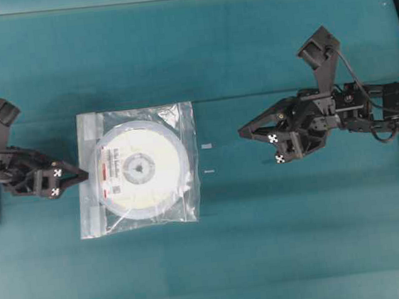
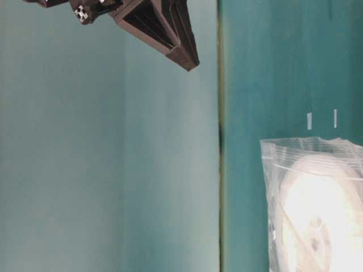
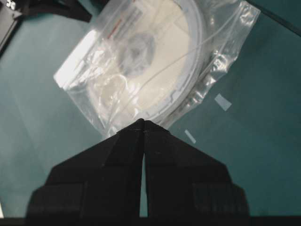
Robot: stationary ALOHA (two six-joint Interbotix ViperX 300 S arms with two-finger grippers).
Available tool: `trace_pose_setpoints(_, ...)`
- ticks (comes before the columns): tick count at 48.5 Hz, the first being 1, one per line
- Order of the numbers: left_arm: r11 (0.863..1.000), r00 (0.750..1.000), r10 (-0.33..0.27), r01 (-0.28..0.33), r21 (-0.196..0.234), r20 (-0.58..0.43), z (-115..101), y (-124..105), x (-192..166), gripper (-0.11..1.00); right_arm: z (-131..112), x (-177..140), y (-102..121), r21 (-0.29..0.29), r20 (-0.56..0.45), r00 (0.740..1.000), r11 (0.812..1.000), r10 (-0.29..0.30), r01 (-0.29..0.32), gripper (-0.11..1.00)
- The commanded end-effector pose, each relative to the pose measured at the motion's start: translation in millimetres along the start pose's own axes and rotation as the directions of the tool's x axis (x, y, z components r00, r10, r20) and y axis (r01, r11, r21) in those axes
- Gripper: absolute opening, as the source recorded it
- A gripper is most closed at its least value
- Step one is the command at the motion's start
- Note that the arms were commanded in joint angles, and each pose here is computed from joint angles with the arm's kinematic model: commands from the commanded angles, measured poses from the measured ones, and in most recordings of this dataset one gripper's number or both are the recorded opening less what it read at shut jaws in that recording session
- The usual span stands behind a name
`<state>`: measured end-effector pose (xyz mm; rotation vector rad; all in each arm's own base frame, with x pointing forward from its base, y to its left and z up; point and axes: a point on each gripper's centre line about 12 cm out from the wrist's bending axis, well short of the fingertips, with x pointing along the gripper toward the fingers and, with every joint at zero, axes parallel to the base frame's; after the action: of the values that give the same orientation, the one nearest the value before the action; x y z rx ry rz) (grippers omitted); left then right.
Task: Take out the reel from the clear zip bag.
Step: 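Grasp the left edge of the clear zip bag with the left gripper, then reach the right gripper toward the bag opening on the right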
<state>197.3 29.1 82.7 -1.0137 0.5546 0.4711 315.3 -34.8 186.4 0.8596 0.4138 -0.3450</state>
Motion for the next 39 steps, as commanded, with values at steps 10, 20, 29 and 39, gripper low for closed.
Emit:
trace_pose_setpoints(10, 1.000, 1.000, -0.010, 0.010, -0.006, 0.007, 4, -5, 14, 0.90, 6, 0, 6, 0.011, 0.019, 1.000, 1.000, 0.018, -0.018, 0.00)
trace_pose_setpoints(20, 1.000, 1.000, -0.011, 0.011, -0.016, 0.008, 5, -7, 17, 0.90, 6, 0, 6, 0.011, 0.019, 1.000, 1.000, 0.018, -0.018, 0.00)
trace_pose_setpoints(29, 1.000, 1.000, -0.017, 0.017, -0.015, 0.011, 6, -9, 18, 0.84, 5, 0, 5, 0.011, 0.006, 1.000, 1.000, 0.009, -0.009, 0.00)
trace_pose_setpoints(39, 1.000, 1.000, -0.015, 0.015, -0.013, 0.010, 8, -11, 20, 0.70, 1, 0, 3, 0.009, -0.021, 1.000, 1.000, -0.010, 0.010, 0.00)
